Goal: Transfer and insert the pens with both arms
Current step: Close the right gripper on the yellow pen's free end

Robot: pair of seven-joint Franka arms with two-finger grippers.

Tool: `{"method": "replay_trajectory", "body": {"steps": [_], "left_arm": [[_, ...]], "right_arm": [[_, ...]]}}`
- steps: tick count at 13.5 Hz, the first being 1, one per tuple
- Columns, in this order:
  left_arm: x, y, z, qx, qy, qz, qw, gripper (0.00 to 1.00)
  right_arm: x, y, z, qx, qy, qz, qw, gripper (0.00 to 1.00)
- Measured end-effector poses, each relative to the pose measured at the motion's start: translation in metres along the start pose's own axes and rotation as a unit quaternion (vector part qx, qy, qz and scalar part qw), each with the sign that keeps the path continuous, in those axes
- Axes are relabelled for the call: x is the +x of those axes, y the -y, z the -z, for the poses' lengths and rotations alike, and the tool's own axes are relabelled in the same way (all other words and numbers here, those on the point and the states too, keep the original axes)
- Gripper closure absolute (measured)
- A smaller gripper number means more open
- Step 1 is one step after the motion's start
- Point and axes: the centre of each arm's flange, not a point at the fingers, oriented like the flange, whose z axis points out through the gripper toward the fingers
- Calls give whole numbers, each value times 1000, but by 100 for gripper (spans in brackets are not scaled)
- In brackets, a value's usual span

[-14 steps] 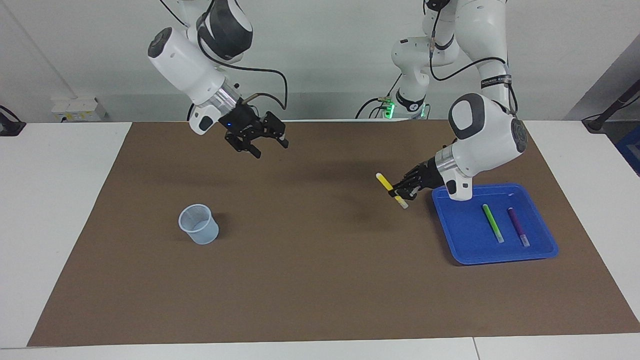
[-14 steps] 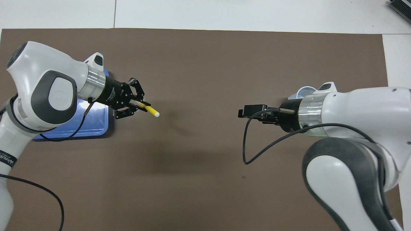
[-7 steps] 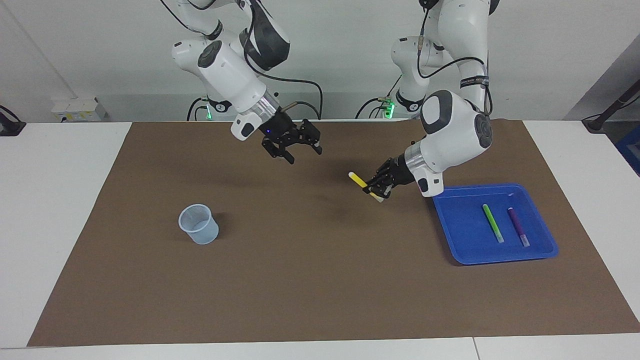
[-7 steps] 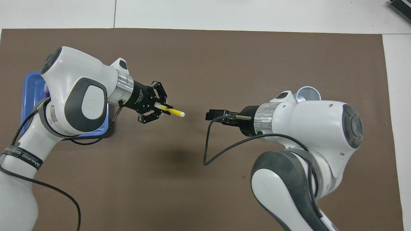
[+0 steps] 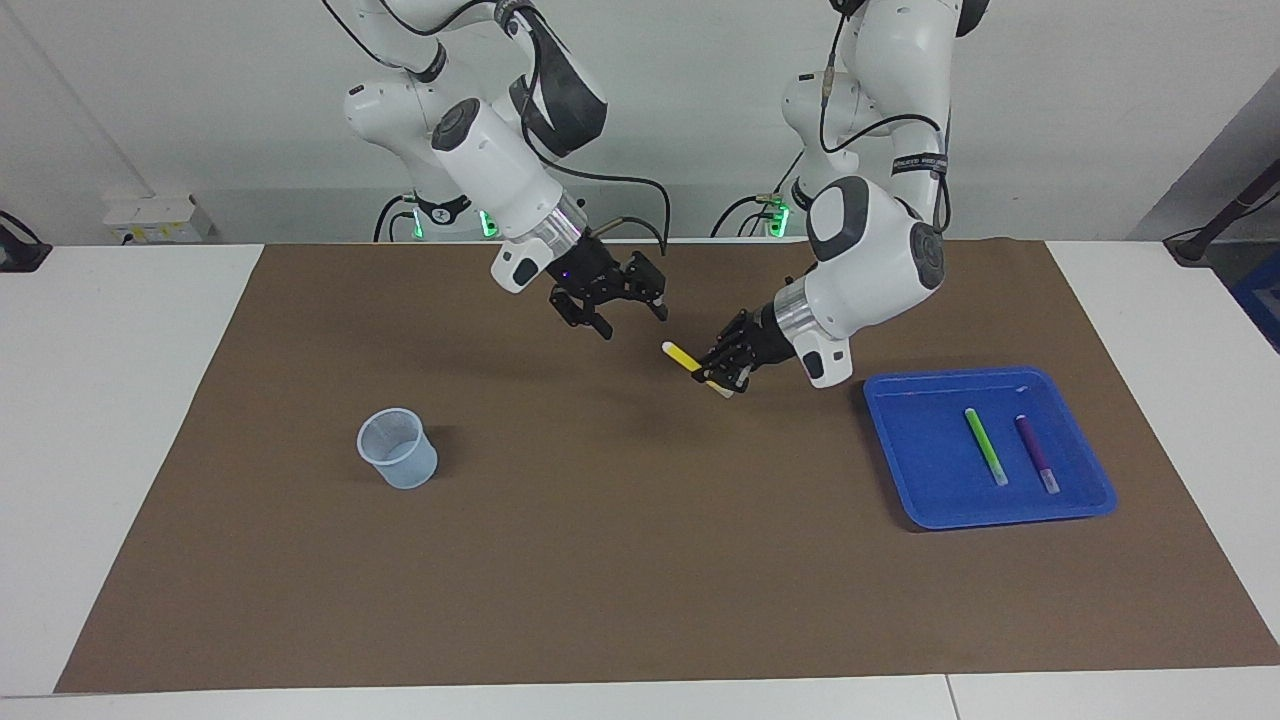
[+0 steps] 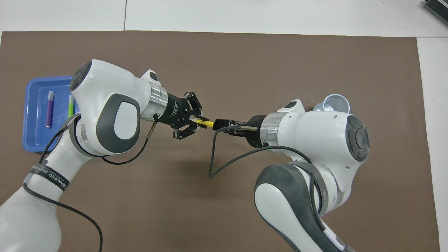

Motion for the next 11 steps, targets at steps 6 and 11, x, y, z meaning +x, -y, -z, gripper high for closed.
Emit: {"method": "replay_trajectory", "body": {"steps": [6,11], "left_arm": [[-9,1,-6,-2,21,9,1000,83],[-13,2,-9,0,22,6,1000,83]], "right_arm": [[2,-3,-4,-2,0,2,1000,37],[4,-5,-4,-2,-1,2,1000,47]]}}
